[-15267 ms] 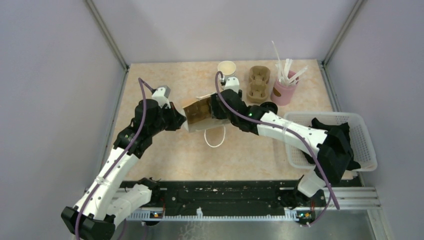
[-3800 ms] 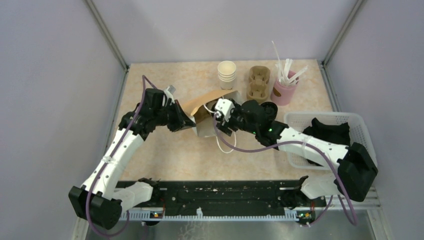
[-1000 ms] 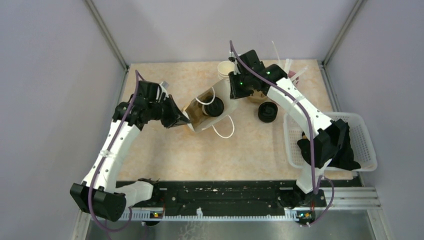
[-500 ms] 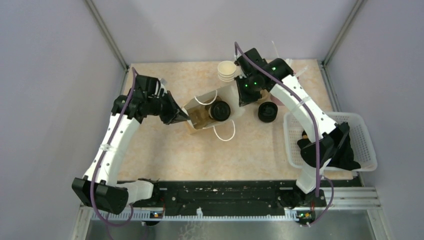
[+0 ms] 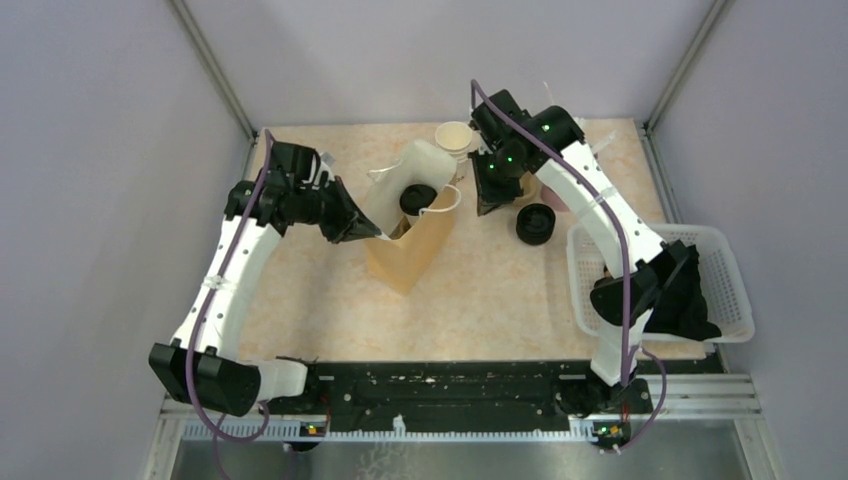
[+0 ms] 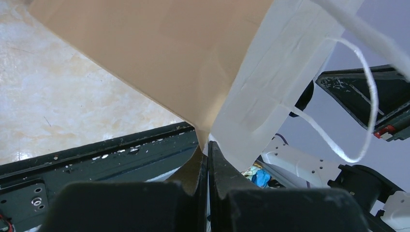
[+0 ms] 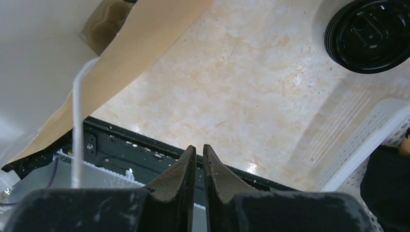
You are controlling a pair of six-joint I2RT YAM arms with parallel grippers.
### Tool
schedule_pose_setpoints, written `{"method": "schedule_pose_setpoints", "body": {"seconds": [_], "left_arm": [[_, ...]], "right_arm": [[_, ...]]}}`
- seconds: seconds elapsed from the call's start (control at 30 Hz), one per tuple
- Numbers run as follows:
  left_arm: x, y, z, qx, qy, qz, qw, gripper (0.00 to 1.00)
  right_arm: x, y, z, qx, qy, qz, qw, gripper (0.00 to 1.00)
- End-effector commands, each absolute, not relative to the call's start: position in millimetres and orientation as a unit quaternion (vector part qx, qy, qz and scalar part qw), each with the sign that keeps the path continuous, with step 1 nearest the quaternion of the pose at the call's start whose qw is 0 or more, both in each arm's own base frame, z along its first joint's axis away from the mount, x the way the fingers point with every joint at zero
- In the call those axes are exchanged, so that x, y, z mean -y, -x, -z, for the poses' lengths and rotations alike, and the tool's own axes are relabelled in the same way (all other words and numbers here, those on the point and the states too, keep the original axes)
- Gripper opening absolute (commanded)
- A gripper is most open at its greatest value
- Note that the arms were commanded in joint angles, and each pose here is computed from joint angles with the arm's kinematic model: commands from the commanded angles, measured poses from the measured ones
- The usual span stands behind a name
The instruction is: Pack the takeout coffee
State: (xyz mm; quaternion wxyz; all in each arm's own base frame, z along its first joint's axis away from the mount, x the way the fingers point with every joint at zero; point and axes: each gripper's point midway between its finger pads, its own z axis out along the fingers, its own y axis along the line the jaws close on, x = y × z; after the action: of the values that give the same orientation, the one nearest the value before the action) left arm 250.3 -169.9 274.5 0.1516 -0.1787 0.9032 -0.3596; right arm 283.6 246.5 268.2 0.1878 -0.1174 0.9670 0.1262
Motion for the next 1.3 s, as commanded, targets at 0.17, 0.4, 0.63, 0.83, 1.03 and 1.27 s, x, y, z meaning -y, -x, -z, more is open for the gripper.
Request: {"method": "schedule_pose_setpoints", "body": {"seconds": [0.17,0.4,0.63,0.83,1.03,1.27], "left_arm": [[166.7,-251.8,-278.8,-0.9,0.167,0.37,0.156,0.1],[160.1,-249.4,-279.1,-0.902,0.162,0.367,0.163,0.28],[152.9,-248.2,-276.4,-0.905,0.148,0.357,0.177,0.54],[140.8,-252.4,-285.4,-0.907,0.121,0.334,0.227,0.73],[132.8,-260.2,-312.4,-0.891,0.074,0.322,0.312,0.82],[133.7,-263.1,-344.1,-0.861,0.018,0.33,0.387,0.84]], "right_arm": [[-240.7,-315.8,-328.7,-0.932,0.062,-0.189,0.304,0.24],[-174.2,-365.6,-362.9,-0.901,0.011,-0.158,0.405,0.33],[-124.1,-397.6,-350.5,-0.905,-0.008,-0.091,0.415,0.44],[-81.1,-423.6,-337.7,-0.907,-0.038,-0.033,0.418,0.53],[-49.6,-461.3,-319.5,-0.902,-0.046,0.009,0.429,0.58],[-67.6,-531.6,-319.1,-0.861,0.007,-0.017,0.508,0.65]]}}
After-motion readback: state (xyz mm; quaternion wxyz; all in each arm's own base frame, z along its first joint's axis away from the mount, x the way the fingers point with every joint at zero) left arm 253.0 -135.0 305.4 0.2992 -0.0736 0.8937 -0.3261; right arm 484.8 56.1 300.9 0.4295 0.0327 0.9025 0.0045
